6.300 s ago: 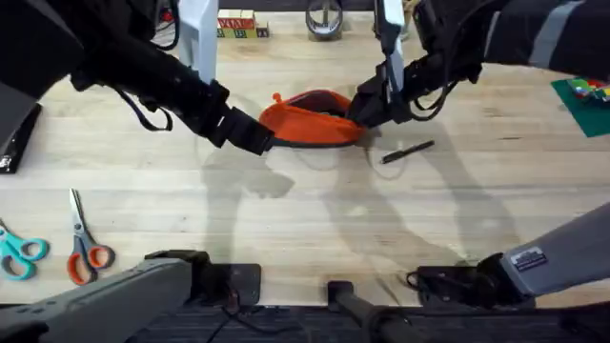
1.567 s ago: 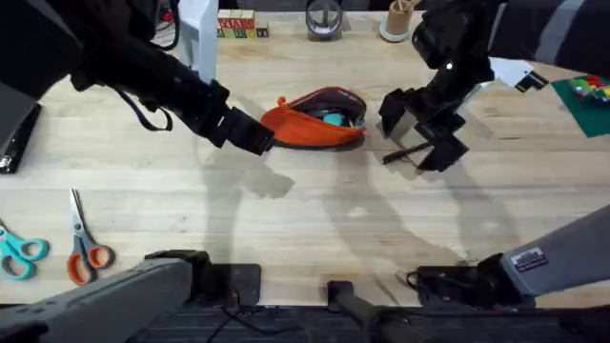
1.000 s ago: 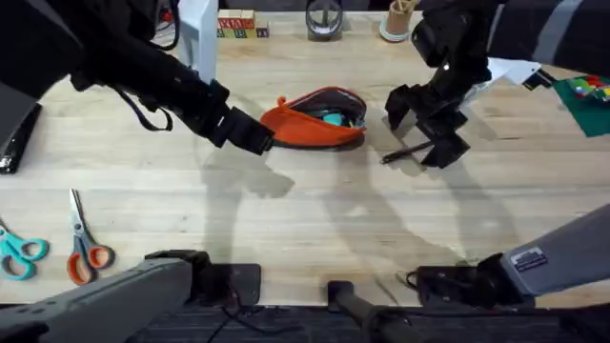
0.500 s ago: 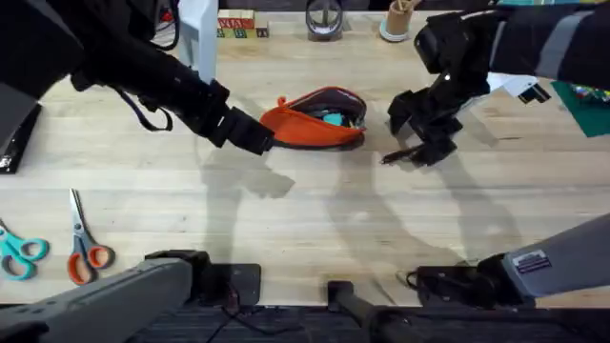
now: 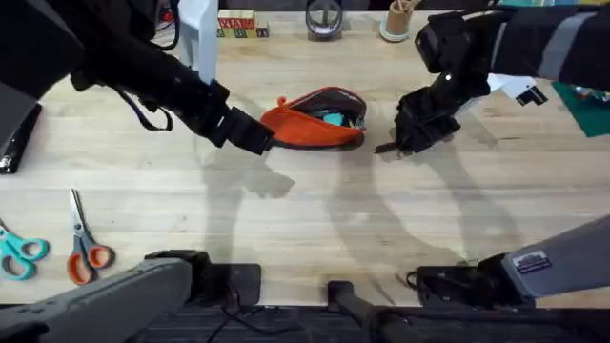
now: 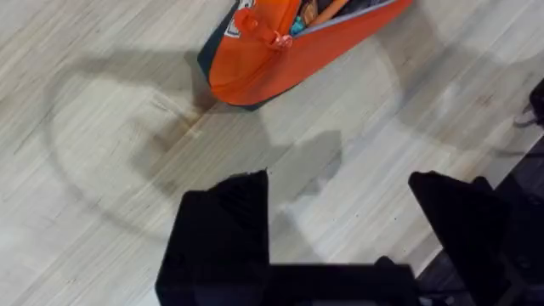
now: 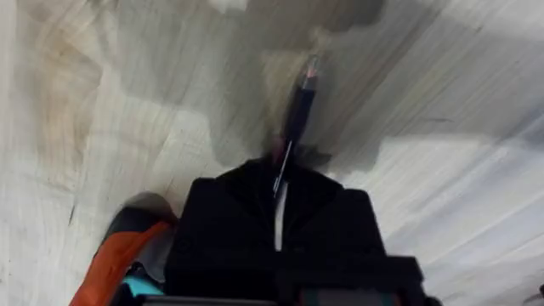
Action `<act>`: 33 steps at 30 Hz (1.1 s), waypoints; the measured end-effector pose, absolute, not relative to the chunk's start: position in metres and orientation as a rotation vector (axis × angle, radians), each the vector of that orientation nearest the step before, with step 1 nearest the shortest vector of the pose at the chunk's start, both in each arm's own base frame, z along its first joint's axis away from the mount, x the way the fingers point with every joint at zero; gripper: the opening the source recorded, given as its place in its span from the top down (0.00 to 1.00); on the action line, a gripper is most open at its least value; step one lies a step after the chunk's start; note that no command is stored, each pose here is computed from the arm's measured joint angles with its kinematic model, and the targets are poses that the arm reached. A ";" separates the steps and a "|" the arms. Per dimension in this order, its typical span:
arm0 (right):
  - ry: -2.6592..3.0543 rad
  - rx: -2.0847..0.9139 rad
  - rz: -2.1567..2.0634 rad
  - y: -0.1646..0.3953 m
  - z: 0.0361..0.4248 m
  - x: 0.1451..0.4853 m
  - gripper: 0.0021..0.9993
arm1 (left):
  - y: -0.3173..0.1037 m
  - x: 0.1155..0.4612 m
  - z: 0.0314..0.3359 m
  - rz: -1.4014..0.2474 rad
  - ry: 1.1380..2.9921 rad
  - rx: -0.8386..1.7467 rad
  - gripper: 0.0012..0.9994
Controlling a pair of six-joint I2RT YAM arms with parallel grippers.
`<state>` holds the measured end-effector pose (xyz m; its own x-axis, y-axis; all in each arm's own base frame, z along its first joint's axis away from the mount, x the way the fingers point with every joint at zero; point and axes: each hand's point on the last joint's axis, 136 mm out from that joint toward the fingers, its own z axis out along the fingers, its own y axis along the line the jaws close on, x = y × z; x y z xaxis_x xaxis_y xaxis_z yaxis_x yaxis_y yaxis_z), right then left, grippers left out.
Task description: Unzip the bag, pick up the pens from the table one at a time and place them inside, then zip the bag closed.
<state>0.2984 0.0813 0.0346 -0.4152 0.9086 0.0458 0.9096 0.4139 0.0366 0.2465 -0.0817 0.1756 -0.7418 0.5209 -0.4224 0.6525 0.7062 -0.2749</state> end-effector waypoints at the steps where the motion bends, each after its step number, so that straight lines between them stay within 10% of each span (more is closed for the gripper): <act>1: -2.627 -1.687 -0.087 0.081 0.035 0.298 0.96 | -0.082 0.247 0.176 -0.593 2.602 0.922 0.00; 18: -2.824 -1.533 -0.018 0.068 0.046 0.314 0.97 | -0.082 0.247 0.176 -0.593 2.602 0.922 0.00; 33: -3.399 -1.001 -0.120 0.067 0.153 0.381 0.97 | -0.082 0.247 0.176 -0.593 2.602 0.922 0.00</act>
